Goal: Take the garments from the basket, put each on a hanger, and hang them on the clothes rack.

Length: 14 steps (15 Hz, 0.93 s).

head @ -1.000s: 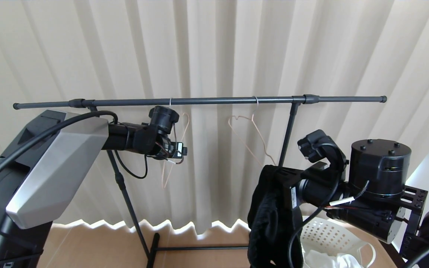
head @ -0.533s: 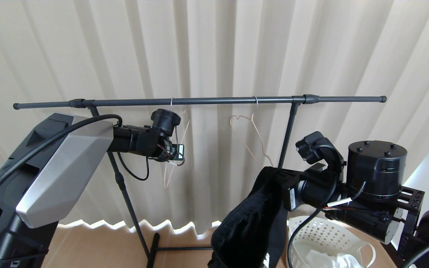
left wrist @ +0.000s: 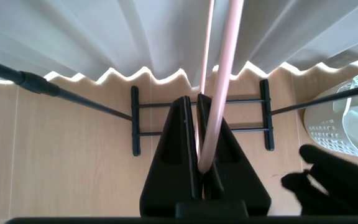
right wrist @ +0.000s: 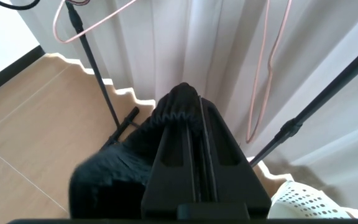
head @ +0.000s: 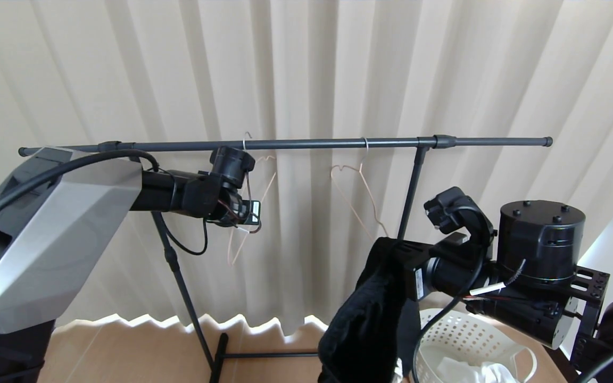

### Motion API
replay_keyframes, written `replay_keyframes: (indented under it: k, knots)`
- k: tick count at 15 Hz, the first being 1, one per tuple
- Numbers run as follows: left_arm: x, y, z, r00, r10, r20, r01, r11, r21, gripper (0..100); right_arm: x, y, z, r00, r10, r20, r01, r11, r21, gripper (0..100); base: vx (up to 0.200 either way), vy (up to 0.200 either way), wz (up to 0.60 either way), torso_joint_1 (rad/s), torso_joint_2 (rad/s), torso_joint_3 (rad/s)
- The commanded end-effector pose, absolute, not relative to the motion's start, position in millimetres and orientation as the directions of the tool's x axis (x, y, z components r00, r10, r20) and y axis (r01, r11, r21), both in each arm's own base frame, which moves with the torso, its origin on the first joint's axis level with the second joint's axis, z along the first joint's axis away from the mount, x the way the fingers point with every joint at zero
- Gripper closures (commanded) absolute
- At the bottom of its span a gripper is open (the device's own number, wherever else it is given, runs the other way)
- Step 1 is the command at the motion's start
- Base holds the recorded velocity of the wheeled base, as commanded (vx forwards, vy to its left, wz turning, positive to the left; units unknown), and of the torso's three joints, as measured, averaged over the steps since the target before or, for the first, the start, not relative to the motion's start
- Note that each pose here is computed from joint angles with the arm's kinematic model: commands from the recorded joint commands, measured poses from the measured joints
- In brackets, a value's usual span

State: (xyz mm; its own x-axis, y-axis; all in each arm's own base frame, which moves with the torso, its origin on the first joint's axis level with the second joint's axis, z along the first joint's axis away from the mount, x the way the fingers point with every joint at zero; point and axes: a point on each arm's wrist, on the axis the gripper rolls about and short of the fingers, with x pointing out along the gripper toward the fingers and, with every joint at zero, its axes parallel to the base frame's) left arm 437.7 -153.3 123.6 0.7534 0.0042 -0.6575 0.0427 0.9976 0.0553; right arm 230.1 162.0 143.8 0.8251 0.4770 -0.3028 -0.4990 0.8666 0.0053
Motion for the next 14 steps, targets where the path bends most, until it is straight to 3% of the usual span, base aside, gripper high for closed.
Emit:
replay_keyframes:
  k: [1,5,10,14]
  knots:
    - [418,-149,148,0.768,-0.006,-0.640,0.048,0.998,0.048,100,230,162,145,0.826,0.478,-0.299,-0.499,0.866,0.006,100,0.000,0.000,0.00,0.000,0.00,0.000]
    - [385,-147,164,0.789,-0.030,-0.613,0.073,0.996,0.044,100,230,162,146,0.827,0.479,-0.293,-0.499,0.866,0.007,100,0.000,0.000,0.00,0.000,0.00,0.000]
    - [290,-143,181,0.776,-0.106,-0.622,0.205,0.975,0.090,100,228,158,159,0.841,0.480,-0.251,-0.493,0.870,0.011,100,0.000,0.000,0.00,0.000,0.00,0.000]
    - [212,-142,157,0.759,-0.221,-0.612,0.350,0.932,0.097,100,234,151,163,0.875,0.419,-0.242,-0.432,0.902,0.000,100,0.000,0.000,0.00,0.000,0.00,0.000]
